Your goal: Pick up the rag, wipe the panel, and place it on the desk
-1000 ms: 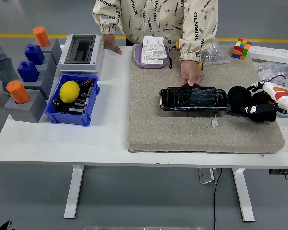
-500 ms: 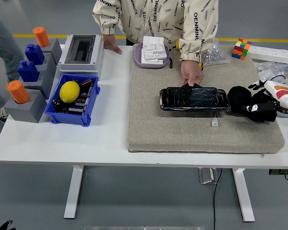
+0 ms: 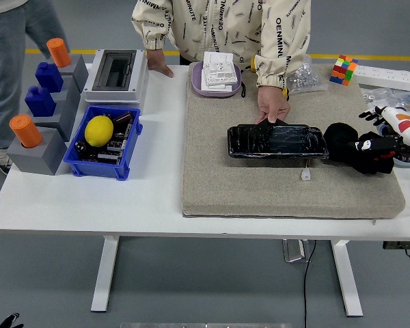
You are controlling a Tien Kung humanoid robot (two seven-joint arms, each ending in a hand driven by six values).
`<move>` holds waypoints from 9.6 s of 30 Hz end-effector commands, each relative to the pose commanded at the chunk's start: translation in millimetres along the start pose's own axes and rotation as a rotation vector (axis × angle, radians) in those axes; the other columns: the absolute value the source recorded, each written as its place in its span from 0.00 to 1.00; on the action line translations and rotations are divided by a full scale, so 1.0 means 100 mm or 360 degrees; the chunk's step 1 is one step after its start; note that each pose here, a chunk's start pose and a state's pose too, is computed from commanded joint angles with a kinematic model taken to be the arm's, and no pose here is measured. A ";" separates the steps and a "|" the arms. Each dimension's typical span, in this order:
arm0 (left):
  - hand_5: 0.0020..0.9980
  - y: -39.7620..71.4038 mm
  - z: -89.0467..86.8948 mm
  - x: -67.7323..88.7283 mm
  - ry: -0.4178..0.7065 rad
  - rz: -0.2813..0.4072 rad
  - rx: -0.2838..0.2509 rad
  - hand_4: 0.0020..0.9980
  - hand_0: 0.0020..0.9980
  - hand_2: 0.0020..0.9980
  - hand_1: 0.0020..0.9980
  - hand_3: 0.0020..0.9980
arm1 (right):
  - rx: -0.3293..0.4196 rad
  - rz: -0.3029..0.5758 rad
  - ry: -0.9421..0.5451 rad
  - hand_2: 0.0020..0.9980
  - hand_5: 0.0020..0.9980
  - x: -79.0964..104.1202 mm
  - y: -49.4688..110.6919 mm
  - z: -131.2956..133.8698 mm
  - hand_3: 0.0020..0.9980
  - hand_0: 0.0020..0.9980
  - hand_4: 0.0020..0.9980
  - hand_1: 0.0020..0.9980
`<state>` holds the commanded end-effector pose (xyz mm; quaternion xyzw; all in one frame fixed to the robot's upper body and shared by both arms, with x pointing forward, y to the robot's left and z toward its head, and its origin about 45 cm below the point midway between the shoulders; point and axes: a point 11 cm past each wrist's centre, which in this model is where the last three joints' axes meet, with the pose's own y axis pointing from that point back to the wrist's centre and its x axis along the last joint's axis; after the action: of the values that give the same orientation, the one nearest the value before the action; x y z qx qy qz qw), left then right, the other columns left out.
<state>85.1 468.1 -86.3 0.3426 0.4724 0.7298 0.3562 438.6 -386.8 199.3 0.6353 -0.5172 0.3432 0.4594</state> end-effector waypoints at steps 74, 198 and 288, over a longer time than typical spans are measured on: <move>0.58 0.00 0.01 -0.03 -0.0005 -0.0013 -0.0006 0.69 0.73 0.77 0.72 0.63 | -0.0067 0.0037 -0.0037 0.64 0.33 -0.32 0.12 0.22 0.57 0.56 1.00 0.58; 0.58 0.00 -0.01 0.05 0.0009 0.0015 -0.0003 0.69 0.73 0.77 0.72 0.63 | -0.0203 -0.0127 0.0025 0.84 0.48 -0.24 0.04 0.27 0.85 0.81 1.00 0.75; 0.58 0.01 0.06 0.05 0.0030 0.0011 -0.0029 0.69 0.73 0.77 0.72 0.62 | -0.0169 0.0058 -0.0049 0.54 0.24 -0.35 0.09 0.21 0.50 0.45 1.00 0.51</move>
<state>86.9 474.8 -83.0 0.3341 0.4677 0.7385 0.3525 420.8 -395.1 161.8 0.6056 -0.5532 0.3138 0.4783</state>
